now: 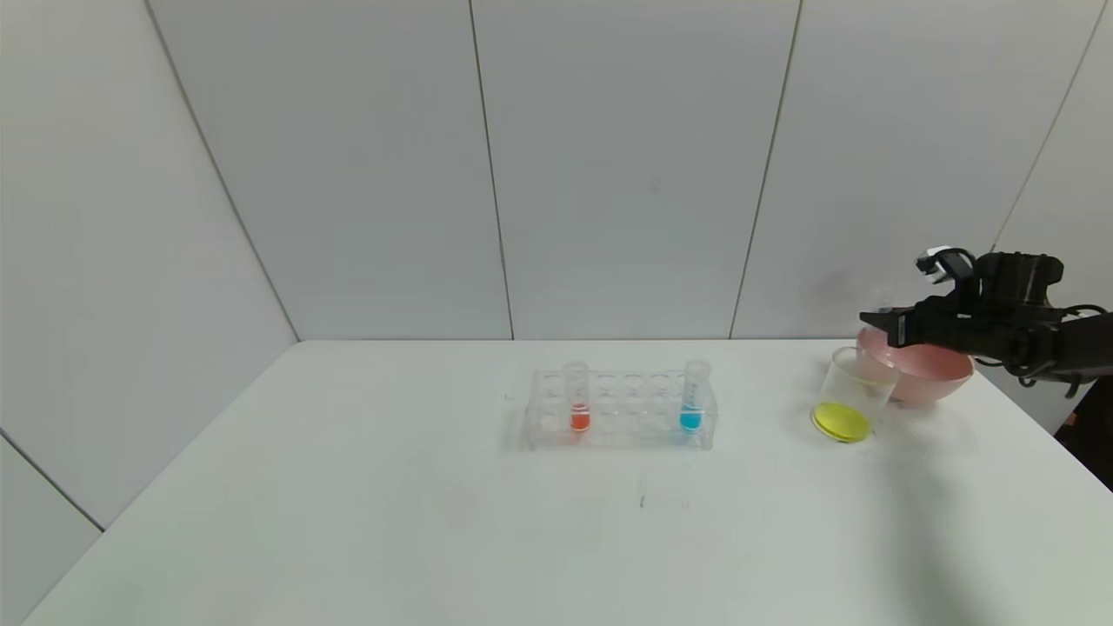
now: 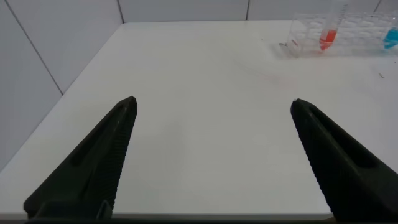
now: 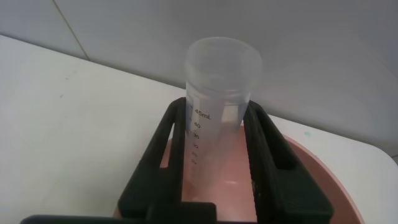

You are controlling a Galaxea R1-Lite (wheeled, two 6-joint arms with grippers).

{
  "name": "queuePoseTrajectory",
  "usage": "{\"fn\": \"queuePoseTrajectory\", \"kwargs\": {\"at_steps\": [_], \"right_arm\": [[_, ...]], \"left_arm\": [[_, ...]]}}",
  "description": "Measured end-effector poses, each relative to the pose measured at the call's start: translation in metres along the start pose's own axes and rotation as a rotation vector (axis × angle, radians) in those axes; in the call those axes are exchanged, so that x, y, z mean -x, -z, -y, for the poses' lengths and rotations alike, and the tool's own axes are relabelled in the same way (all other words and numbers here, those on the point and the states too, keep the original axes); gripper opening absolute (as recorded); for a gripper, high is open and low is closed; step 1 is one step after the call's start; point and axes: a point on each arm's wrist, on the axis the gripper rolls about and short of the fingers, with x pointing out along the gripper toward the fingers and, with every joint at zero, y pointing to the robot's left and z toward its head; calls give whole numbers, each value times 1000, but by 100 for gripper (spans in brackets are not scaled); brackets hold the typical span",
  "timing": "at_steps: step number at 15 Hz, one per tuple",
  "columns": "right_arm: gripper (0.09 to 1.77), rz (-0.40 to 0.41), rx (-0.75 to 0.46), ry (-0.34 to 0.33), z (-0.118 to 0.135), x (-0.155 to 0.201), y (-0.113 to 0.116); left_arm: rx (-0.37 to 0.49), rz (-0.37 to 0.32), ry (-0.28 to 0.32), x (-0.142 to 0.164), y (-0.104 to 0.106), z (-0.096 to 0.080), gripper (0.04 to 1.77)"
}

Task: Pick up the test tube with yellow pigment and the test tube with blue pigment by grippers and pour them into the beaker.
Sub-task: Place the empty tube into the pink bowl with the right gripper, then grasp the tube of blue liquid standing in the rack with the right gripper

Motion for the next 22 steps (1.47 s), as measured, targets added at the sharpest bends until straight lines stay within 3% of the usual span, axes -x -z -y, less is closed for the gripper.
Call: {"fn": "queuePoseTrajectory", "kwargs": {"at_steps": [4,9,13,16,22], "right_arm": [[111,11,7,1,-3,5,-7],[140,-3,-5,-11,-21,32,-22],[152,10,-52,-36,-66,69,-44],[158,69,-94,28,-112,90,-53],[165,130,-103,124,-207,128,-34]], "left_arm": [[0,0,0,0,0,0,176],[0,0,0,0,0,0,176],[0,0,0,0,0,0,176],[0,0,0,0,0,0,176],[0,0,0,0,0,0,176]]}}
